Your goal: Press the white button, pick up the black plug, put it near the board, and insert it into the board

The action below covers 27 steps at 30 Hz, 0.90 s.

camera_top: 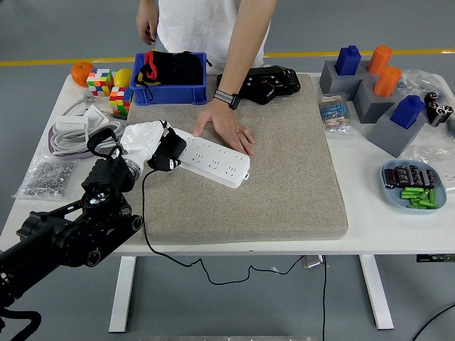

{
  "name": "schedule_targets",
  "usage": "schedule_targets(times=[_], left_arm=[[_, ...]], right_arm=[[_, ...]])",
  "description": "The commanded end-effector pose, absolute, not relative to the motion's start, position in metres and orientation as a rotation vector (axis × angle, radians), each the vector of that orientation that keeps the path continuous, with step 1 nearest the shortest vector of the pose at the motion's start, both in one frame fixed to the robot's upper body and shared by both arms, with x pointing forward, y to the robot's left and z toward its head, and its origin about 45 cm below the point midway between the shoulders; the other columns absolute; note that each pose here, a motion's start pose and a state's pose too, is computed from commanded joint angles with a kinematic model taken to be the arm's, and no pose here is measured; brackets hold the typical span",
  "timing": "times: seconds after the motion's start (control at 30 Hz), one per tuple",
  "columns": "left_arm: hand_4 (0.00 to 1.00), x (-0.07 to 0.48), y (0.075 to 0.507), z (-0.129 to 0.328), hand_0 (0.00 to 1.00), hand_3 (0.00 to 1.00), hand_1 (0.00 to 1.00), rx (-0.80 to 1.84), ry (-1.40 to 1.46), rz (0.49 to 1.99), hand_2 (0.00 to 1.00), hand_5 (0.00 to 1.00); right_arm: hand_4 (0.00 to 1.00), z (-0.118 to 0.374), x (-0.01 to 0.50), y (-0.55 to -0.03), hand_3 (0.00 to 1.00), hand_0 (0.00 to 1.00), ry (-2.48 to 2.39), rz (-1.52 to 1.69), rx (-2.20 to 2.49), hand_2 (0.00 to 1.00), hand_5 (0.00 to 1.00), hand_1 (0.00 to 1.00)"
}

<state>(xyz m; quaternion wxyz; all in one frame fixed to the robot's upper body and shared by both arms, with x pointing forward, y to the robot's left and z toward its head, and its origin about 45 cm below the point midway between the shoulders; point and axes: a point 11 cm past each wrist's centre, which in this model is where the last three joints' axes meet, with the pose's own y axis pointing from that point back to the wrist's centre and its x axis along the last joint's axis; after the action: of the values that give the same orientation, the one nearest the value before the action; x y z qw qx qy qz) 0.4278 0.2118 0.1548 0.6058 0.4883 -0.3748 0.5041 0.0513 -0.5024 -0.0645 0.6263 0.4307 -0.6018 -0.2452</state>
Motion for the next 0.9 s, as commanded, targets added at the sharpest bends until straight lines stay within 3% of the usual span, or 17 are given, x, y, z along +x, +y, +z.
schedule_targets(times=[0.73,0.77,0.9], left_arm=[[0.482,0.4262,0.2062,0.1507,0.205,0.568,0.263,1.188,-0.859,1.131,0.283,0.002],[0.512,0.4258,0.2062,0.1499,0.227,0.602,0.363,1.188,-0.849,1.127,0.378,0.002],[0.512,0.4253,0.2054,0.1490,0.227,0.602,0.363,1.170,-0.827,1.128,0.378,0.002]], right_arm=[[0.690,-0.0647,0.0521,-0.5018,0.579,0.693,-1.381,-0.562,0.989,0.644,0.343,0.629],[0.690,-0.0647,0.0521,-0.5018,0.579,0.695,-1.382,-0.562,0.989,0.644,0.343,0.628],[0.690,-0.0649,0.0516,-0.5015,0.579,0.695,-1.382,-0.565,0.989,0.644,0.343,0.628]])
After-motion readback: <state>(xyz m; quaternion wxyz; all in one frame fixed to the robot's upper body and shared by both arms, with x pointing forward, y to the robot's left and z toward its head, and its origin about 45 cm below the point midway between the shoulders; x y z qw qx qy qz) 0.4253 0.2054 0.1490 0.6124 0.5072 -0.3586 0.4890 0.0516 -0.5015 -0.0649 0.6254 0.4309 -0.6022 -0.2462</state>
